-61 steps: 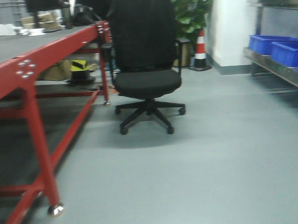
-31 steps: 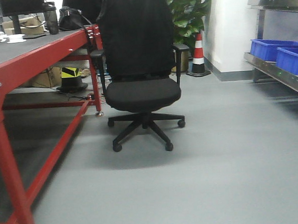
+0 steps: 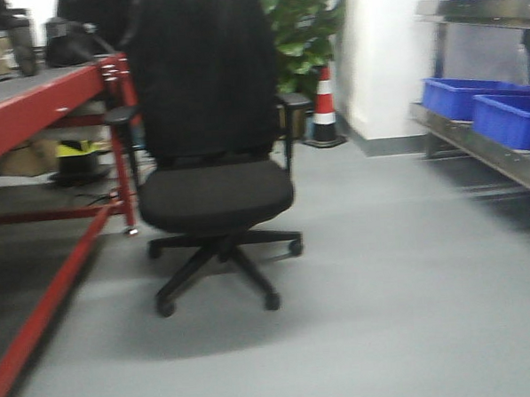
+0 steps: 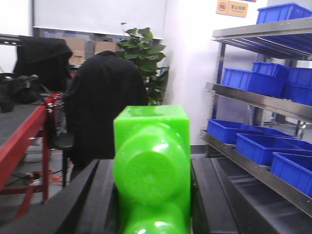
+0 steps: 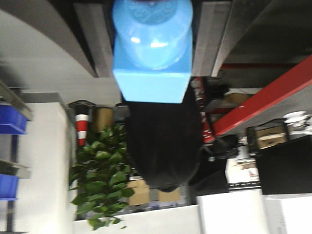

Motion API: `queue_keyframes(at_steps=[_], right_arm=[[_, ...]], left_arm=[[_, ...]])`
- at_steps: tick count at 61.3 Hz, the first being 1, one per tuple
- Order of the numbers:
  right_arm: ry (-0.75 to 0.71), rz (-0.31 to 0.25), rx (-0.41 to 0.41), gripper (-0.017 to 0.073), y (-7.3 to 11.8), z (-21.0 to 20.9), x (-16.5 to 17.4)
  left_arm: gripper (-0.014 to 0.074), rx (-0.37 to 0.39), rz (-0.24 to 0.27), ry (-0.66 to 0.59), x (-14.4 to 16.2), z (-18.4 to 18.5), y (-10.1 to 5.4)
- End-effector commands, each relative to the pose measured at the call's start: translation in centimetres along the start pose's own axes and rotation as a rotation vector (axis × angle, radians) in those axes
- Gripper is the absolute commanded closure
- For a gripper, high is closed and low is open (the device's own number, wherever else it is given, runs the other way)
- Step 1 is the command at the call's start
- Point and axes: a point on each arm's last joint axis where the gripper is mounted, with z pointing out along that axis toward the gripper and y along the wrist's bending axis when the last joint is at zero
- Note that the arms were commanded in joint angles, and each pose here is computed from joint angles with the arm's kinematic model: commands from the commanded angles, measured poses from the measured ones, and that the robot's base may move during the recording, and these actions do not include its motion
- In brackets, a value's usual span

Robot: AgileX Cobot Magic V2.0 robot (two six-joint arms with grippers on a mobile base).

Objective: Grab block from conveyor and place in blue bin
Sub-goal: 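Drive toward the shelf of blue bins while holding both blocks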

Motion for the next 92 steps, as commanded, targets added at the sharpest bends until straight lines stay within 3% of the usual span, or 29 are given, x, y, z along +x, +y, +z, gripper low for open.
queue_keyframes(at_steps=[1, 92], right_arm=[[-0.022, -0.016, 0.001, 0.0721, -0.01, -0.01, -0.15], [-0.022, -0.016, 0.001, 0.0721, -0.01, -0.01, -0.15]], left_arm=[[0.0704, 0.002, 0.000, -0.025, -0.26, -0.09, -0.02], [0.0704, 0.002, 0.000, -0.025, -0.26, -0.09, -0.02]])
